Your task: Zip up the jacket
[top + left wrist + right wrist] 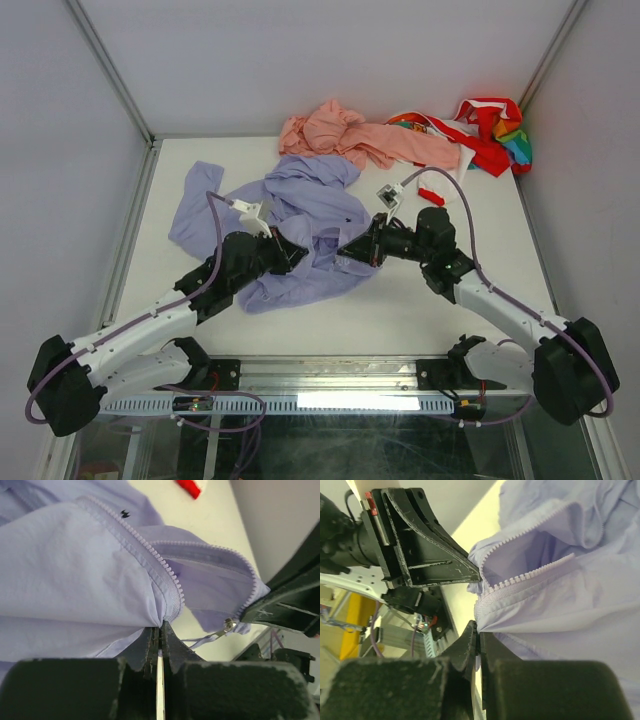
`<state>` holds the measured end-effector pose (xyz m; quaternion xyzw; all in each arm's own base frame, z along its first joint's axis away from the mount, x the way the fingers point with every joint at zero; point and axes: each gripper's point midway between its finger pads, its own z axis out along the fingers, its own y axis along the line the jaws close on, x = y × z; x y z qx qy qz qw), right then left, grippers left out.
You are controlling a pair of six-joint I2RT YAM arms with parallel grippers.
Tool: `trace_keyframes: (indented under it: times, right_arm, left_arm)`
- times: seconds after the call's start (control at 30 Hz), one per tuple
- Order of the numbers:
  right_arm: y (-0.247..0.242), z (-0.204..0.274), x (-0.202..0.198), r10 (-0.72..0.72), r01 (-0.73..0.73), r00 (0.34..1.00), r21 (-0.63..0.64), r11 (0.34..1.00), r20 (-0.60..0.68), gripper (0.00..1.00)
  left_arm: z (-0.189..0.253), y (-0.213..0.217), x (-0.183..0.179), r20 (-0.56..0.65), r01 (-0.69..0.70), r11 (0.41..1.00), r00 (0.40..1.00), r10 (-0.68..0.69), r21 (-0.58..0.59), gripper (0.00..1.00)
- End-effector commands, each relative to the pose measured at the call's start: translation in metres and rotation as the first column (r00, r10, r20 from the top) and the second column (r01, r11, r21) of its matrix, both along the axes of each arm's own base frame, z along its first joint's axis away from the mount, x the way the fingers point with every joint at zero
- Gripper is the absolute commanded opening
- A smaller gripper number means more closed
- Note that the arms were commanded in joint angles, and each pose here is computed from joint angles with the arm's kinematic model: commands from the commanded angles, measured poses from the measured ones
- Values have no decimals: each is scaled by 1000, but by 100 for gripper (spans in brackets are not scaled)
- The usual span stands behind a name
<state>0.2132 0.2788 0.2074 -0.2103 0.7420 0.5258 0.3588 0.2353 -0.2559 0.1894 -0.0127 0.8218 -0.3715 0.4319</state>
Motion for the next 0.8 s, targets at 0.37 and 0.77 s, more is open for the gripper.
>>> trace_keyframes:
  times: [0.37, 0.77]
  right_arm:
    - [31, 52, -11, 103, -133, 987, 282, 950, 120, 0]
    - [29, 64, -15, 130, -202, 963, 308, 930, 236, 0]
  left_arm:
    - [94, -10, -6, 411, 153, 961, 911, -47, -231, 0]
    - [101, -9, -25, 440, 242, 930, 892, -101, -277, 0]
